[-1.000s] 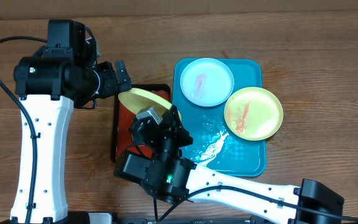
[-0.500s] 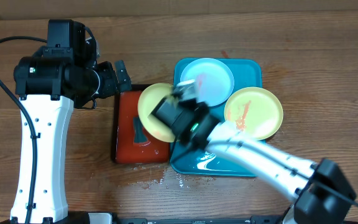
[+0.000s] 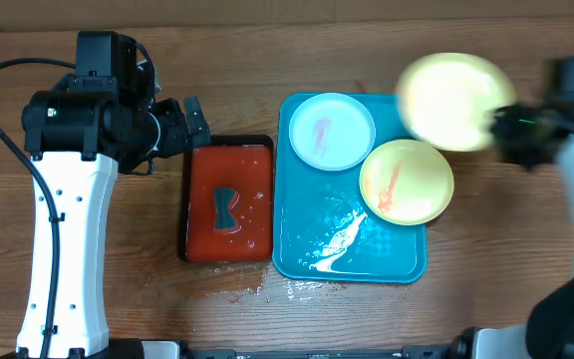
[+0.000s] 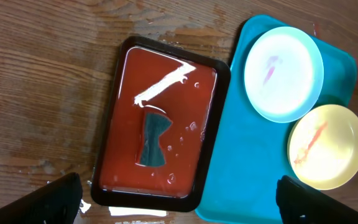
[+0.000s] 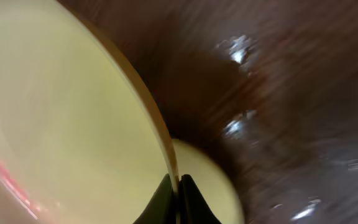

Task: Clean dirty plates on tray and stack at the side
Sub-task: 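Carry the yellow plate right and set it on the table beside the blue tray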

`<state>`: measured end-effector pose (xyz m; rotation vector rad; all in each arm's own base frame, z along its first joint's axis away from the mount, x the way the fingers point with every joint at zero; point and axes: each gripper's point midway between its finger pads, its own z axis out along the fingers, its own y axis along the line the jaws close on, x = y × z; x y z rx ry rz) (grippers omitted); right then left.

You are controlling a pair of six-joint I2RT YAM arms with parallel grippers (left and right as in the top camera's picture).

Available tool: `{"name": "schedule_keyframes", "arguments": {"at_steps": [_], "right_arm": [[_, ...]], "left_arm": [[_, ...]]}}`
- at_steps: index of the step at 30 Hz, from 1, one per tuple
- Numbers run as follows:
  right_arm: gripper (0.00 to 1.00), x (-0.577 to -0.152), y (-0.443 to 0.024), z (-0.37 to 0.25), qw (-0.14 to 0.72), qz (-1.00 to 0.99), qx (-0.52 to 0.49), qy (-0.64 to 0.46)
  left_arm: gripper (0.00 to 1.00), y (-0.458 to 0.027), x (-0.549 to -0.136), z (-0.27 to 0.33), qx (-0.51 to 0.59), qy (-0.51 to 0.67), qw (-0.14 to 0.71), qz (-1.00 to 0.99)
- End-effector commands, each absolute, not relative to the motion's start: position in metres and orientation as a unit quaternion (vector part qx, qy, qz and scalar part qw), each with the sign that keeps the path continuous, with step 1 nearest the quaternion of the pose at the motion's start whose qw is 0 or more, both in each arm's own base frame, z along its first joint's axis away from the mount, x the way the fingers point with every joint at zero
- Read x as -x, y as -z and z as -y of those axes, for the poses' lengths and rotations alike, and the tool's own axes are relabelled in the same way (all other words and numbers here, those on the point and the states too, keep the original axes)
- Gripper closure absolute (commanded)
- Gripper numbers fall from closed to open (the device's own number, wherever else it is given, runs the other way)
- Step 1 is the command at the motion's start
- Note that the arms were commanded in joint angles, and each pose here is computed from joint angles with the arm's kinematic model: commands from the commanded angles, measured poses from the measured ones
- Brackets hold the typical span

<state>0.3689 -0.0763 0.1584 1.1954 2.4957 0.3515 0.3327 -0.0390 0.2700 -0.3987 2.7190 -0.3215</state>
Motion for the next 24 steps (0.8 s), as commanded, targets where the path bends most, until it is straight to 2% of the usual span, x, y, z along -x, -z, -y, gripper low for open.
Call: {"name": "schedule_keyframes", "arguments": {"at_steps": [1,4,7,15,21,24], "right_arm": [[0.96,-0.343,-0.157,0.144,0.182,-0.846,-0.497,-0.063],[0.96,-0.315,-0.136,0.179,0.153,-0.822,-0.547,-0.034],[0.96,-0.294,-0.108,0.184,0.114,-0.814,-0.568,-0.03],[0.96,-0.25,-0.032,0.149,0.038,-0.82,-0.57,-0.029],[0.96,-0.232,-0.024,0.119,-0.014,-0.841,-0.539,-0.036],[0.77,-0.239,-0.037,0.11,-0.002,-0.862,-0.505,-0.037]], "left_arm": [[0.0,-0.279,-0.334,0.036,0.131,0.11,0.202,-0.964],[0.0,-0.279,-0.334,0.036,0.131,0.11,0.202,-0.964],[0.0,-0.279,-0.334,0.036,0.131,0.11,0.202,-0.964],[0.0,-0.279,-0.334,0.036,0.131,0.11,0.201,-0.964],[0.0,-0.279,-0.334,0.036,0.131,0.11,0.201,-0.964],[0.0,-0.279,-0.334,0.036,0.131,0.11,0.202,-0.964]]}}
